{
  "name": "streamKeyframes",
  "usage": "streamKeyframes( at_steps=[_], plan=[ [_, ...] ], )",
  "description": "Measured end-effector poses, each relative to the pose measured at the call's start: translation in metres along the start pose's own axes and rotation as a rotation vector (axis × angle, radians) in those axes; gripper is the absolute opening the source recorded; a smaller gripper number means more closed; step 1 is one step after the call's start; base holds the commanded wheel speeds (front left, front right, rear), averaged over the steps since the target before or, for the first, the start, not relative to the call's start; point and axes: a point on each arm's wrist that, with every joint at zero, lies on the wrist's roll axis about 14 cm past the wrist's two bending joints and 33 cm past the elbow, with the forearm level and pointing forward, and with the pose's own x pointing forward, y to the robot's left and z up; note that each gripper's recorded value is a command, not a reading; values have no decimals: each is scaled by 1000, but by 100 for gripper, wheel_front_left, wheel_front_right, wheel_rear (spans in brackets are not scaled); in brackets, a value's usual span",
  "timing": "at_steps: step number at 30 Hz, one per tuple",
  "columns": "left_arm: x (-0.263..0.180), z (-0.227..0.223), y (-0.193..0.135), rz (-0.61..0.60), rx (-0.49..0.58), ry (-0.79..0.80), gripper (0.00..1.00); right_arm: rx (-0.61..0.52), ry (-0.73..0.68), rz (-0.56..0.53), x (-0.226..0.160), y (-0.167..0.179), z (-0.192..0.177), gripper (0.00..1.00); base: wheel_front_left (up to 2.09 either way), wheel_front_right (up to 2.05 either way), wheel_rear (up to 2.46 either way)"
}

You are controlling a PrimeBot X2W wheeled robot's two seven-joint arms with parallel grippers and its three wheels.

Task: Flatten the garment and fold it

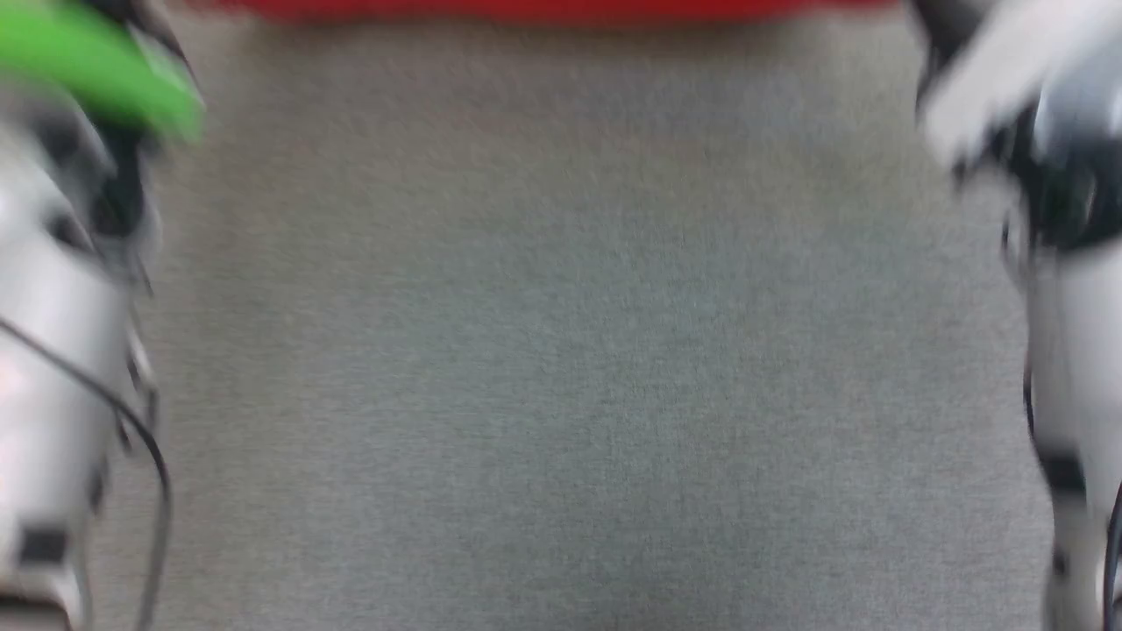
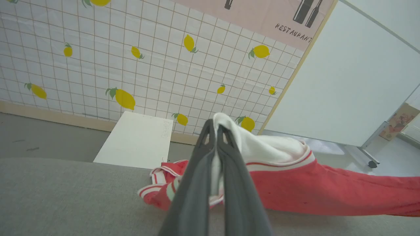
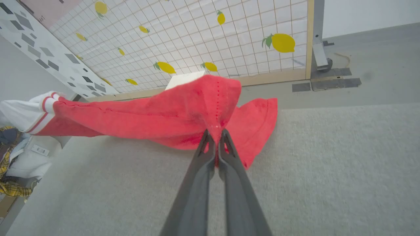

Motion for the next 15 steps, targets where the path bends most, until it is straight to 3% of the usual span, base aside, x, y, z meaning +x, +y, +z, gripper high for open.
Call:
streamKeyframes(
  at_steps=[7,15],
  plan=[
    [-111,-52,-2,102,-107,175,0,54,67,-8,-76,1,-57,0,0,0,0],
    [-230,-95,-11,240,-221,378,0,11,143,-26,-149,7,-106,0,0,0,0]
  ],
)
